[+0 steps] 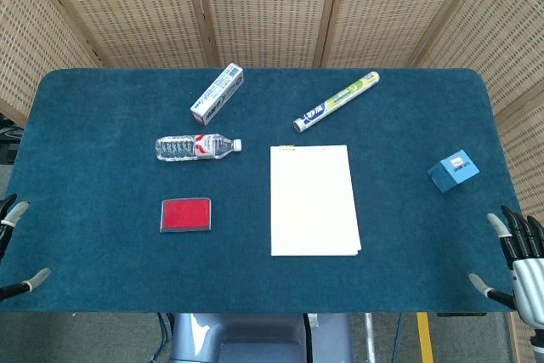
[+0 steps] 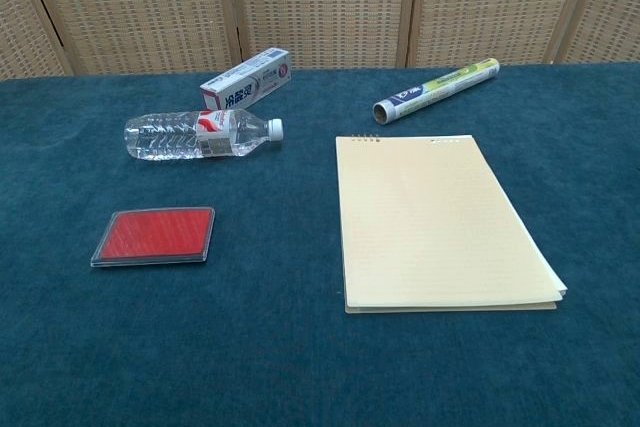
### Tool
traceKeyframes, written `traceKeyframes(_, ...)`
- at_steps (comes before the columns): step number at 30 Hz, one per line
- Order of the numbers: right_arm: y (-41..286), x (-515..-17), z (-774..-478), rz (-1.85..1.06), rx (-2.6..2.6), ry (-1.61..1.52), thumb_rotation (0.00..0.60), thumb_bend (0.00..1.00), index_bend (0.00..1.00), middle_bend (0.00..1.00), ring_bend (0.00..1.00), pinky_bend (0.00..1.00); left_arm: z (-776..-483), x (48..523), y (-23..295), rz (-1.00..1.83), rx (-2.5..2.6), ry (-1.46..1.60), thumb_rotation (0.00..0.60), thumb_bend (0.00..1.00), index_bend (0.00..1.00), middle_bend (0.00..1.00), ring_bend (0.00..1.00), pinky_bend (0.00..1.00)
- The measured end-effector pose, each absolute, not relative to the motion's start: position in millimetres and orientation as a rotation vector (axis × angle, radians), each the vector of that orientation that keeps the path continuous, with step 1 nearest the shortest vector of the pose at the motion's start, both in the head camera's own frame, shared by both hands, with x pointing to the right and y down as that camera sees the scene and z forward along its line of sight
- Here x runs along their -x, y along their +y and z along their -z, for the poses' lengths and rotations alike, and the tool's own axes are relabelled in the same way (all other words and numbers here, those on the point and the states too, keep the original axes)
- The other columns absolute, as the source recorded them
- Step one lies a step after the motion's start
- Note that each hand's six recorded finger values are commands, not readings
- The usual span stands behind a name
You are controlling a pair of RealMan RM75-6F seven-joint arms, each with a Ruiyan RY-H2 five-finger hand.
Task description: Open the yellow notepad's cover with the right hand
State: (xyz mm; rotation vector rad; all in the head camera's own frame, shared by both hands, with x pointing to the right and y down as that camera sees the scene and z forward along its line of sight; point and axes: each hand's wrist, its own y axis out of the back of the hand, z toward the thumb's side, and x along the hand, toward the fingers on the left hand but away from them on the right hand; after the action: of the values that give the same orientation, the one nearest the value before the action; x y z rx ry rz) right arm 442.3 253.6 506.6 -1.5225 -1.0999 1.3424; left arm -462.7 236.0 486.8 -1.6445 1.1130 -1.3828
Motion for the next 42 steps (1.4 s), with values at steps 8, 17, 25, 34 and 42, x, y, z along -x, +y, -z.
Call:
traceKeyframes(8,255.5,-432.4,-516.8,-1.342,1.556,-1.055,0.600,0.00,0.00,0.00,0.00,0.00,-485.9,466.2,234.6,1.391,1.666,1.122,0.600,0.00,0.00,0.00,0.00,0.00)
traceKeyframes(17,242.2,-388.9,-544.2,-1.127,1.676,-0.908,0.600,0.21,0.10,0.01,0.00,0.00,-485.7,465.6,233.6,1.395,1.668,1.122,0.600,0.00,0.00,0.00,0.00,0.00)
traceKeyframes(25,220.6,-347.2,-588.6,-1.044,1.749,-0.663,0.600,0.36,0.10,0.03,0.00,0.01,-489.4,464.8,231.8,1.421,1.659,1.118,0.600,0.00,0.00,0.00,0.00,0.00)
traceKeyframes(34,211.2,-315.8,-629.9,-1.028,1.751,-0.476,0.600,0.36,0.11,0.03,0.00,0.02,-497.0,461.5,229.7,1.452,1.662,1.089,0.600,0.00,0.00,0.00,0.00,0.00)
traceKeyframes(42,218.4,-305.1,-657.0,-1.046,1.752,-0.394,0.600,0.36,0.11,0.03,0.00,0.02,-498.9,458.1,231.1,1.457,1.658,1.078,0.600,0.00,0.00,0.00,0.00,0.00)
